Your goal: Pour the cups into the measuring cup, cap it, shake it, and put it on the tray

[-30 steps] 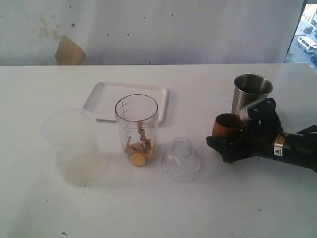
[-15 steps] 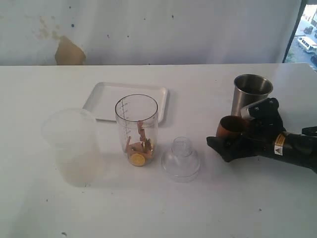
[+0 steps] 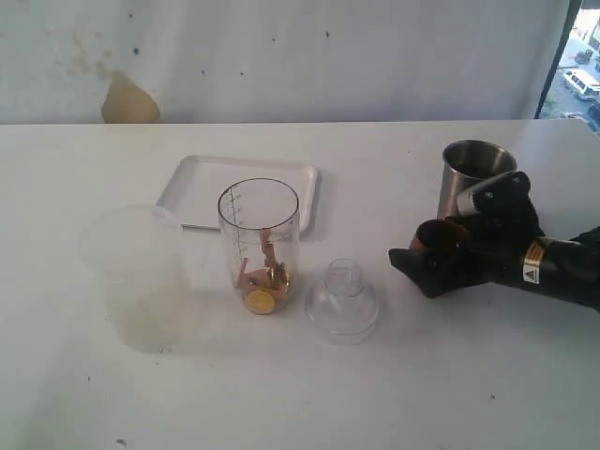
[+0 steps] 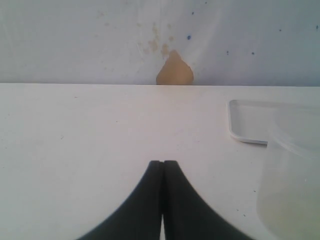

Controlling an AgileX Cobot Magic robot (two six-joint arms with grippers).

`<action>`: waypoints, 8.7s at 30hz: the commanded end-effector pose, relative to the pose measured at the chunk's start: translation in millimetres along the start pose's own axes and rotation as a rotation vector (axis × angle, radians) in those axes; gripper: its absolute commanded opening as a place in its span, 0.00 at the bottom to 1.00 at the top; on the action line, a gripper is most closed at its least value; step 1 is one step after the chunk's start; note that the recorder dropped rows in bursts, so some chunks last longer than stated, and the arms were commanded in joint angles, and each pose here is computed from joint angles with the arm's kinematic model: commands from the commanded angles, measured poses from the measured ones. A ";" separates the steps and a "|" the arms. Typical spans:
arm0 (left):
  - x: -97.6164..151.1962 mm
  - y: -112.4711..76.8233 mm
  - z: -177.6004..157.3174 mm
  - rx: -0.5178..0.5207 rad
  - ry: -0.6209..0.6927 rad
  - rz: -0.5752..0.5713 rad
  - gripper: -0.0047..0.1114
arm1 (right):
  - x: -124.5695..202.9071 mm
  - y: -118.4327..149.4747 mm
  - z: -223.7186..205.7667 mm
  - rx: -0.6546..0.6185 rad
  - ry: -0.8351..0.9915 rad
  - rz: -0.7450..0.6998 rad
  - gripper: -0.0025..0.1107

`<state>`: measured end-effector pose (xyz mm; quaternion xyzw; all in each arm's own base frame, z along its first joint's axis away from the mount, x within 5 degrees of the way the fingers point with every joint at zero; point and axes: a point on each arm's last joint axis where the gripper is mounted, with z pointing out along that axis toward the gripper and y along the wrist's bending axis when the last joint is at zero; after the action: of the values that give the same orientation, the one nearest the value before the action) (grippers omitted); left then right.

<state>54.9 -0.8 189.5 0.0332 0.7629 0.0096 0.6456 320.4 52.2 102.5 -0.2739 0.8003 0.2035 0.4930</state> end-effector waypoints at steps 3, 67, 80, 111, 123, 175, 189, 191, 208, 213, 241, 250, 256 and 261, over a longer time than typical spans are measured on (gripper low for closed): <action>-0.7 -0.1 0.2 0.001 0.000 -0.011 0.93 | -18.3 0.1 -9.4 0.020 -0.003 -0.026 0.91; -0.7 -0.1 0.2 0.001 0.000 -0.011 0.93 | -3.3 -54.2 -18.1 0.365 0.029 0.044 0.89; -0.7 -0.1 0.2 0.001 0.000 -0.011 0.93 | 33.2 -78.4 31.8 0.339 -0.141 0.088 0.89; -0.7 -0.1 0.2 0.001 0.000 -0.011 0.93 | 29.0 -87.8 47.2 0.303 -0.269 0.062 0.89; -0.7 -0.1 0.2 0.001 0.000 -0.011 0.93 | 26.0 -89.1 52.3 0.268 -0.322 0.048 0.89; -0.7 -0.1 0.2 0.001 0.000 -0.011 0.93 | -23.8 -80.2 35.5 0.156 -0.440 0.034 0.02; -0.7 -0.1 0.2 0.001 0.000 -0.011 0.93 | -87.3 -55.0 57.5 0.035 -0.500 0.013 0.02; -0.7 -0.1 0.2 0.001 0.000 -0.011 0.93 | -97.5 -45.3 69.2 0.019 -0.472 0.002 0.02; -0.7 -0.1 0.2 0.001 0.000 -0.011 0.93 | -137.2 6.0 106.7 -0.089 -0.469 -0.038 0.02; -0.7 -0.1 0.2 0.001 0.000 -0.011 0.93 | -129.4 11.9 114.4 -0.104 -0.452 -0.038 0.02; -0.7 -0.1 0.2 0.001 0.000 -0.011 0.93 | -114.2 39.7 131.3 -0.221 -0.396 -0.174 0.02; -0.7 -0.1 0.2 0.001 0.000 -0.011 0.93 | -127.6 44.4 122.6 -0.238 -0.433 -0.274 0.02; -0.7 -0.1 0.2 0.001 0.000 -0.011 0.93 | -139.3 47.3 114.0 -0.253 -0.448 -0.322 0.02; -0.7 -0.1 0.2 0.001 0.000 -0.011 0.93 | -142.0 48.4 111.8 -0.257 -0.445 -0.341 0.02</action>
<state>54.9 -0.8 189.5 0.0332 0.7629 0.0096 0.6456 416.7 190.5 166.1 -0.4161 0.6118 0.2647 0.6185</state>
